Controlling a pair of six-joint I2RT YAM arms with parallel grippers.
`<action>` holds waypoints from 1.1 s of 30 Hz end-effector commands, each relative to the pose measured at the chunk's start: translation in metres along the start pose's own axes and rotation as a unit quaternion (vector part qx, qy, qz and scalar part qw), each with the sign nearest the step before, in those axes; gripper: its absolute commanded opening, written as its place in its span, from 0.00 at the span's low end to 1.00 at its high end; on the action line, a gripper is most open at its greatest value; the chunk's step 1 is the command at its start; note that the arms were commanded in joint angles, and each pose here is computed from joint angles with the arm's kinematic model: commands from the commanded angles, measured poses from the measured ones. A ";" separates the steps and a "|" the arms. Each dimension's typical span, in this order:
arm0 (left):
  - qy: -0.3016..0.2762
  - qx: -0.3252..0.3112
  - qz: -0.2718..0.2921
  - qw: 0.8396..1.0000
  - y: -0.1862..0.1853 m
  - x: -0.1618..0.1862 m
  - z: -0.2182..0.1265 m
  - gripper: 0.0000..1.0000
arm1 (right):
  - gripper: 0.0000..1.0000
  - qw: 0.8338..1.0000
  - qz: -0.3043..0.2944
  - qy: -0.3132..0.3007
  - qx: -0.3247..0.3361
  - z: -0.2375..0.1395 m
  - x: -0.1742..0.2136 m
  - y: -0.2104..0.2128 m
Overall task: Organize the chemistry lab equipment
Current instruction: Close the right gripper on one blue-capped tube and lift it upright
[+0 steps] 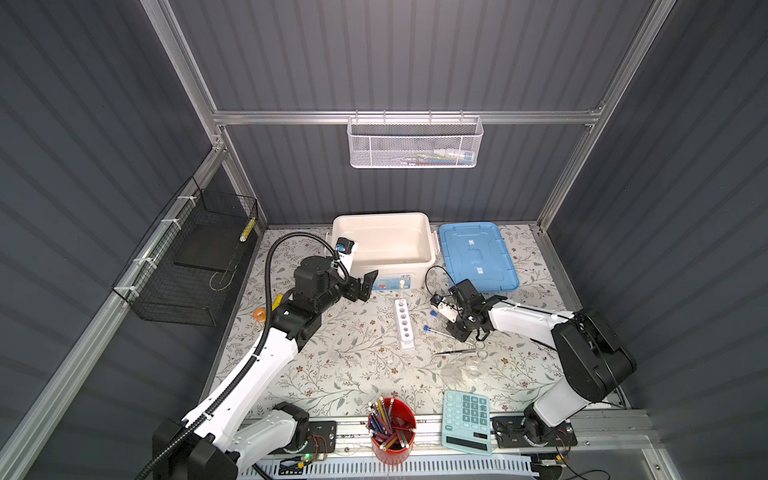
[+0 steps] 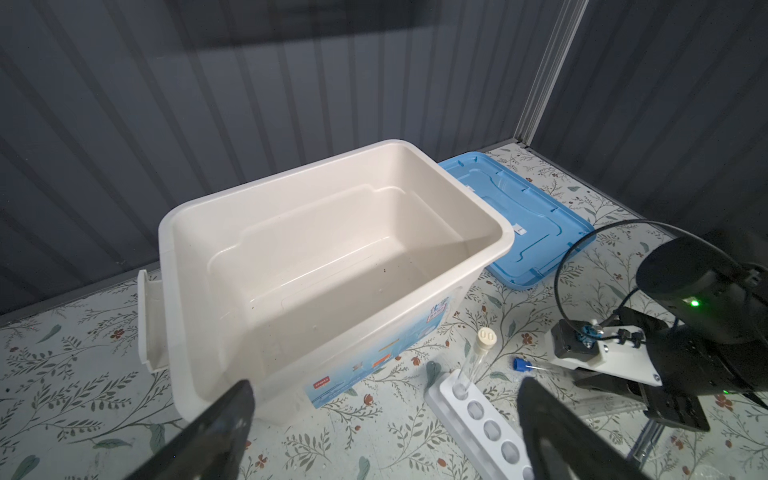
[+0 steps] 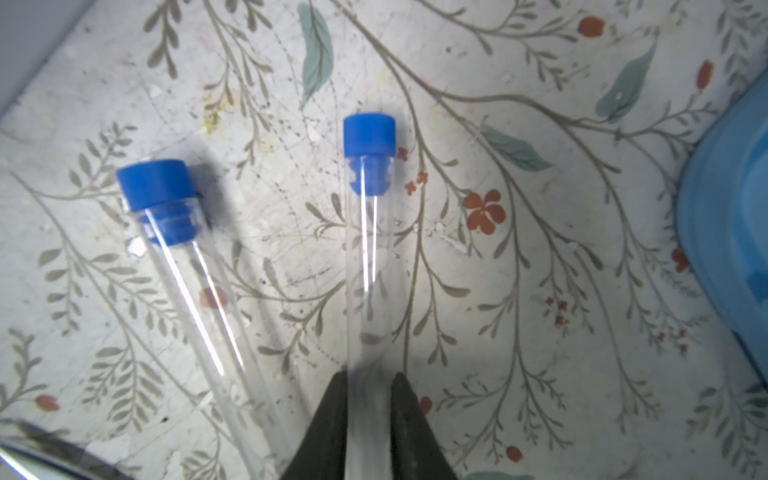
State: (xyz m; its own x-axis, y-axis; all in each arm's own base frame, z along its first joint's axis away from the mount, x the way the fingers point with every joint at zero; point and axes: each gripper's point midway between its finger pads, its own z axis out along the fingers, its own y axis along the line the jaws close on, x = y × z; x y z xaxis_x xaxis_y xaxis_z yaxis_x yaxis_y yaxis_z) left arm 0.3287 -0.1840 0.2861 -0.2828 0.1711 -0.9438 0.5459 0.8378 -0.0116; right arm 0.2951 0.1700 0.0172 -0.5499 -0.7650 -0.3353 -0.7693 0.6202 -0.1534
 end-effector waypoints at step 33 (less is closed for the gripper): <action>0.015 0.269 -0.070 0.961 -0.098 -0.029 0.008 0.92 | 0.16 0.960 0.011 -0.271 0.073 -0.164 -0.087 -0.002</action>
State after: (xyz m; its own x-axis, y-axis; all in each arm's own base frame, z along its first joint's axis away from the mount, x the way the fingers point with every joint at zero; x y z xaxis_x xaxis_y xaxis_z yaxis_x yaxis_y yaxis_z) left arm 0.2945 -0.2631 0.2923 -0.4201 0.1265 -0.8986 0.7957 0.5275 -0.2977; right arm 0.2961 0.1979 0.1895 -0.3003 -0.5889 -0.7503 -0.6740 0.6876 -0.2699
